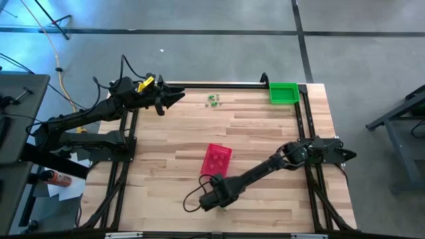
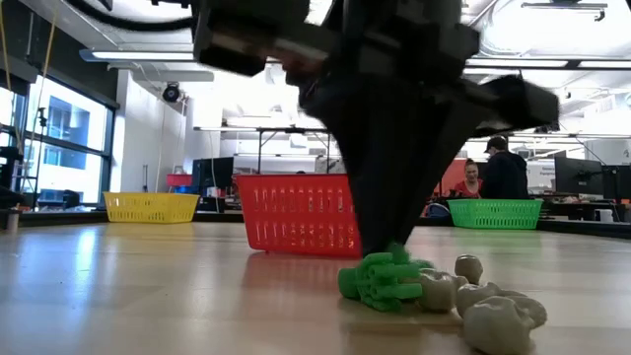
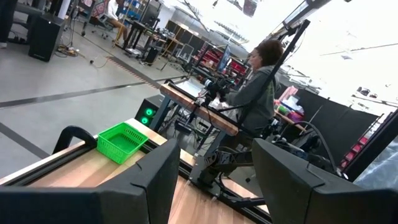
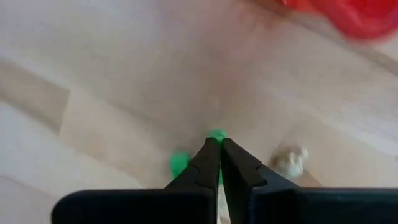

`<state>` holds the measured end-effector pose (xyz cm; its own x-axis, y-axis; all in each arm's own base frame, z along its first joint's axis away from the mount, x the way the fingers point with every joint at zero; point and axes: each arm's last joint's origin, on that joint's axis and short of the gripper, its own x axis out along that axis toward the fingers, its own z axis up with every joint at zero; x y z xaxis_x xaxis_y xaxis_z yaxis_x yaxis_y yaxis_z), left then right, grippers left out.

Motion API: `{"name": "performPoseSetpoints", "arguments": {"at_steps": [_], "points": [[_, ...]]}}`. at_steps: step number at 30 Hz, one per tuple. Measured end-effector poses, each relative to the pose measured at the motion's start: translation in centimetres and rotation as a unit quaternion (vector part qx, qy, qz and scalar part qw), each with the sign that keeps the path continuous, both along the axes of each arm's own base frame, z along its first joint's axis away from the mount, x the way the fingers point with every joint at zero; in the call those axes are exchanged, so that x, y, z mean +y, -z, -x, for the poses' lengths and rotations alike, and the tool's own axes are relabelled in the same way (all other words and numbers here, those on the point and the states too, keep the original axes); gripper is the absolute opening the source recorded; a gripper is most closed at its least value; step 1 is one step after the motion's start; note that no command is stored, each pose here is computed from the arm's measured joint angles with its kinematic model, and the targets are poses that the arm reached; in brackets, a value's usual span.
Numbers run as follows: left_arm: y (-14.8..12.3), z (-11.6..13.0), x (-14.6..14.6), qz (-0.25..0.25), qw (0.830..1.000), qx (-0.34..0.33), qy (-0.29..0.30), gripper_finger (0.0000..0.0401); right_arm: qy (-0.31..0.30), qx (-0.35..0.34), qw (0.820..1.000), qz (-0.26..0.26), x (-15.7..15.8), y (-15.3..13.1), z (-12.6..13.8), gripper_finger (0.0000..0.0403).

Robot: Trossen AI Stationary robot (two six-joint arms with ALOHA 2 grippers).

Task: Sort Halloween decoration
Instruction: Put the green skeleton toy into the yellow bin

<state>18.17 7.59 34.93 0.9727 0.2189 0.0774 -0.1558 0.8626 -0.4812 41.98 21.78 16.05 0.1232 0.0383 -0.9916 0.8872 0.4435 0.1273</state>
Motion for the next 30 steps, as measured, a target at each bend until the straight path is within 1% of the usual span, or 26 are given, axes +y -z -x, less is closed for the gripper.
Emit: {"name": "performPoseSetpoints", "arguments": {"at_steps": [4,7,9,11,15,17,19,22,25,28,30], "points": [[0.0,0.0,0.0,0.000,1.000,0.000,0.000,0.0190,-0.018,-0.028,0.999,0.016,0.5,-2.1,0.7,0.0001],[0.0,0.0,0.0,0.000,1.000,0.000,0.000,0.0190,-0.042,-0.064,0.996,0.035,0.6,-4.7,1.5,0.0000],[0.0,0.0,0.0,0.000,1.000,0.000,0.000,0.0190,-0.066,-0.099,0.991,0.056,0.6,-6.9,2.2,0.0000],[0.0,0.0,0.0,0.000,1.000,0.000,0.000,0.0190,-0.104,-0.135,0.982,0.080,0.9,-9.1,3.1,0.0000],[0.0,0.0,0.0,0.000,1.000,0.000,0.000,0.0190,-0.171,-0.196,0.957,0.130,1.6,-13.1,5.3,0.0000],[0.0,0.0,0.0,0.000,1.000,0.000,0.000,0.0190,-0.188,-0.221,0.945,0.150,1.8,-14.6,6.3,0.0000],[0.0,0.0,0.0,0.000,1.000,0.000,0.000,0.0190,-0.189,-0.244,0.937,0.165,2.0,-16.1,7.4,0.0000],[0.0,0.0,0.0,0.000,1.000,-0.001,0.000,0.0190,-0.182,-0.267,0.928,0.187,2.3,-17.3,8.5,0.0000],[0.0,0.0,0.0,0.001,1.000,-0.001,0.001,0.0190,-0.179,-0.275,0.921,0.212,2.3,-17.6,8.8,0.0000],[0.0,0.0,0.0,0.001,1.000,-0.001,0.001,0.0190,-0.206,-0.250,0.914,0.245,1.6,-17.4,8.8,0.0000],[0.0,0.0,0.0,0.001,1.000,-0.002,0.001,0.0190,-0.216,-0.224,0.912,0.267,0.5,-17.3,8.6,0.0000]]}}
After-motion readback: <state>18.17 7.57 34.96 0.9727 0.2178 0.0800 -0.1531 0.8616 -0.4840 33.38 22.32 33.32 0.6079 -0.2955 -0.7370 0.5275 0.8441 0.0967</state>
